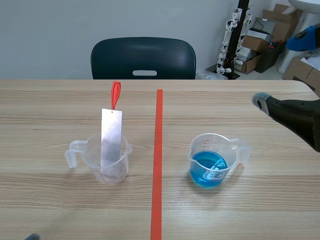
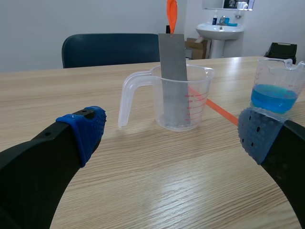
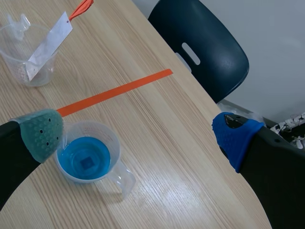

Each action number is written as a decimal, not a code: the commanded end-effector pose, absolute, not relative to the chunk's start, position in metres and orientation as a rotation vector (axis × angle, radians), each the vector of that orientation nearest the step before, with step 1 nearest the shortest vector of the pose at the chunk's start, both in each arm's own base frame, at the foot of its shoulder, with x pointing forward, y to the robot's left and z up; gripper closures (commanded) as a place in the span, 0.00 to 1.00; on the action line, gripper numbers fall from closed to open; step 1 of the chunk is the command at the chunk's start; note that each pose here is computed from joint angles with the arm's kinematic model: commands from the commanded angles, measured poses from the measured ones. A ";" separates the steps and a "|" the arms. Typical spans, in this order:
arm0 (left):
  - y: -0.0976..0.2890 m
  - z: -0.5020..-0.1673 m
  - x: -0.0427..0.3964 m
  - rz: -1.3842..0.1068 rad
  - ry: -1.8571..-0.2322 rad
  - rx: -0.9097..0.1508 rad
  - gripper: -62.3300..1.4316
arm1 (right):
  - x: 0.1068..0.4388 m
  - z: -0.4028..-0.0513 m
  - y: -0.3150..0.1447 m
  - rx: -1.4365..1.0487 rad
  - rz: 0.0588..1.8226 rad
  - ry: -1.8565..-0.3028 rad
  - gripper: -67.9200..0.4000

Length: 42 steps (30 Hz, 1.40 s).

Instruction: Do the redox reaction experiment. lift the metal plate out of the left beaker

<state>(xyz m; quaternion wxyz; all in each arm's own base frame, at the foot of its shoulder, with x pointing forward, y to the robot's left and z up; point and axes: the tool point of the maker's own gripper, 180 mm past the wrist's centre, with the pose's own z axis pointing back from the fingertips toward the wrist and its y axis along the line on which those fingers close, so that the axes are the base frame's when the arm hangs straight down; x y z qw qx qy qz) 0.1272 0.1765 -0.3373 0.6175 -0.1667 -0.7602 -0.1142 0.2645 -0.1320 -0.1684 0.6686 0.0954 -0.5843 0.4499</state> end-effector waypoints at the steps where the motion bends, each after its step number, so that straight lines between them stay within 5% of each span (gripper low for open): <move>1: 0.179 -0.327 0.127 -0.259 -1.801 -0.391 0.07 | 0.267 -0.157 -0.126 0.225 1.018 -1.362 0.00; 42: 0.179 -0.327 0.128 -0.260 -1.803 -0.390 0.07 | 0.272 -0.149 -0.126 0.204 1.034 -1.382 0.00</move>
